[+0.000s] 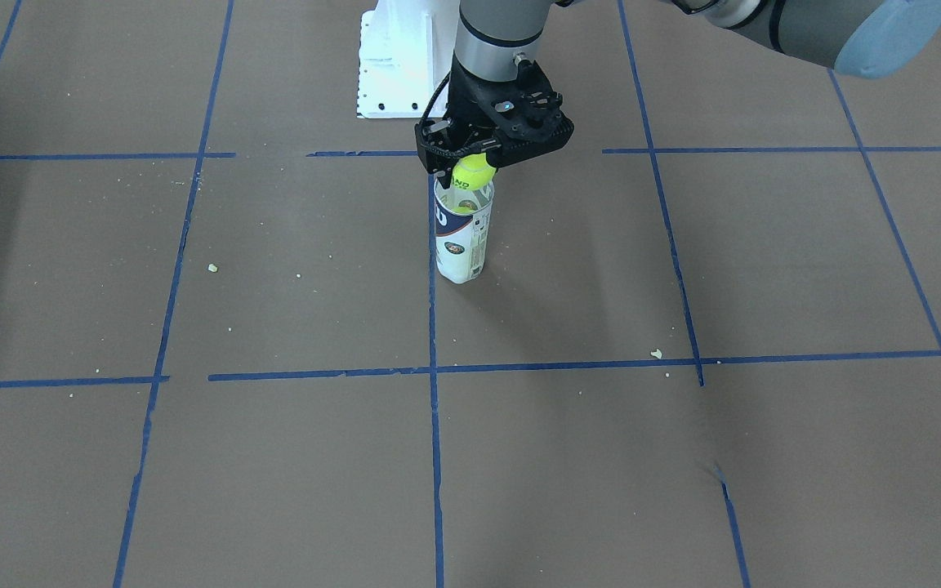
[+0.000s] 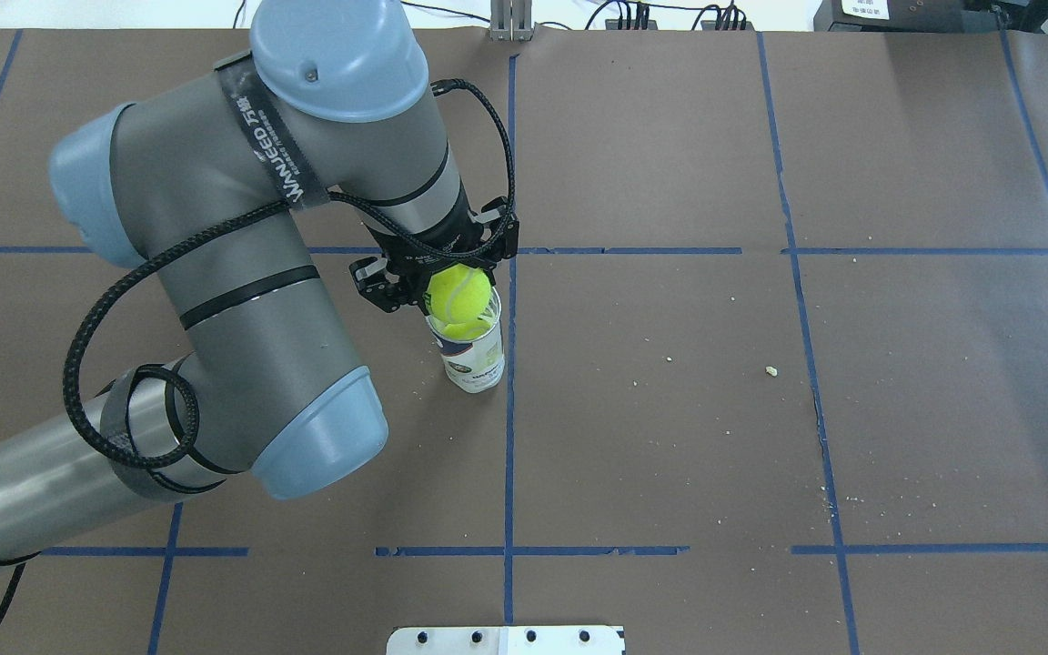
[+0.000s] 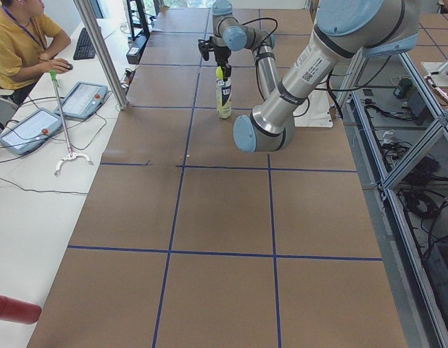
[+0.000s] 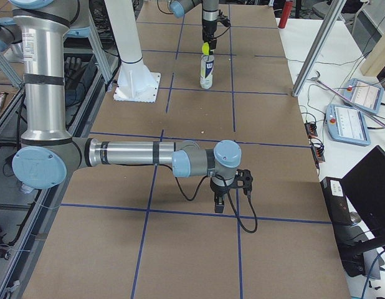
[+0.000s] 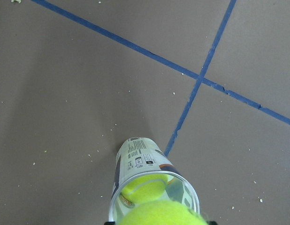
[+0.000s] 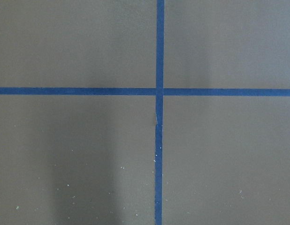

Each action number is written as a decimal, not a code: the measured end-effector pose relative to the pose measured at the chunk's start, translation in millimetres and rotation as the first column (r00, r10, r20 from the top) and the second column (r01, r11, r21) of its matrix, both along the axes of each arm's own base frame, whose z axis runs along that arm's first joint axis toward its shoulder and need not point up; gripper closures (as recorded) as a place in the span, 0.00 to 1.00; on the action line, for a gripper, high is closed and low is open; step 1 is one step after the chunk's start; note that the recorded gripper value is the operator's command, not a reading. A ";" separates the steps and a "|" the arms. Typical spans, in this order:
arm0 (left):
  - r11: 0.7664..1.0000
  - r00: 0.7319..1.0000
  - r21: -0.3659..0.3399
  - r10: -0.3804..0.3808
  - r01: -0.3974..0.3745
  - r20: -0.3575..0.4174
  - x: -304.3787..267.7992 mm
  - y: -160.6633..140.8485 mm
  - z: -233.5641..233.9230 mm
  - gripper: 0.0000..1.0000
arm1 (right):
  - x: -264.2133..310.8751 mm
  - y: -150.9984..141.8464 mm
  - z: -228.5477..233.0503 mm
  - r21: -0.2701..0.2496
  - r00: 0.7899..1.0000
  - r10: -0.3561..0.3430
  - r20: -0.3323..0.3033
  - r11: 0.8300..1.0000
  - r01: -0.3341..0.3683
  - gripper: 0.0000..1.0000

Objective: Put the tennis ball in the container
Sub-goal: 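Open the left gripper to drop the ball into the cylinder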

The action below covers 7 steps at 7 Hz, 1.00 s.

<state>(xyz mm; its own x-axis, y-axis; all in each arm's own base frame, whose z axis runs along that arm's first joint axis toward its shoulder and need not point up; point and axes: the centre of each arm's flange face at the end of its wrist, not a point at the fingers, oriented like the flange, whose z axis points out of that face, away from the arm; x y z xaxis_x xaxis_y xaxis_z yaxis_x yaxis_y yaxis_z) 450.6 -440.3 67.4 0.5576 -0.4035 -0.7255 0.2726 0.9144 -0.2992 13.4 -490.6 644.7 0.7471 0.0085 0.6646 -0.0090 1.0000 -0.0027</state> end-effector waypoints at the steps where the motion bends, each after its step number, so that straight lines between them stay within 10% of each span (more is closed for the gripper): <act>1: 1.000 1.000 0.000 0.000 0.000 0.006 2.2 0.3 2.8 0.65 | 0.0 0.0 0.0 0.000 1.000 0.000 0.000 1.000 0.000 0.00; 5: 1.000 1.000 -0.005 0.007 -0.007 0.023 9.9 -2.7 11.1 0.54 | 0.0 0.2 0.2 0.000 1.000 0.000 0.000 1.000 0.000 0.00; 7: 1.000 1.000 -0.007 0.008 -0.007 0.027 11.8 -4.1 11.8 0.28 | 0.0 0.0 0.0 0.000 1.000 0.000 0.000 1.000 0.000 0.00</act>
<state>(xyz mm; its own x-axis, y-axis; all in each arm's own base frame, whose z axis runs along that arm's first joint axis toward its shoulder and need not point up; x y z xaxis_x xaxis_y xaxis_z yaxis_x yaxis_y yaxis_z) 462.5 -444.3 79.2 0.5797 -0.4042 -0.7075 0.2737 0.9144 -0.2983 13.4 -490.6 644.7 0.7471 0.0085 0.6646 -0.0090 1.0000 -0.0027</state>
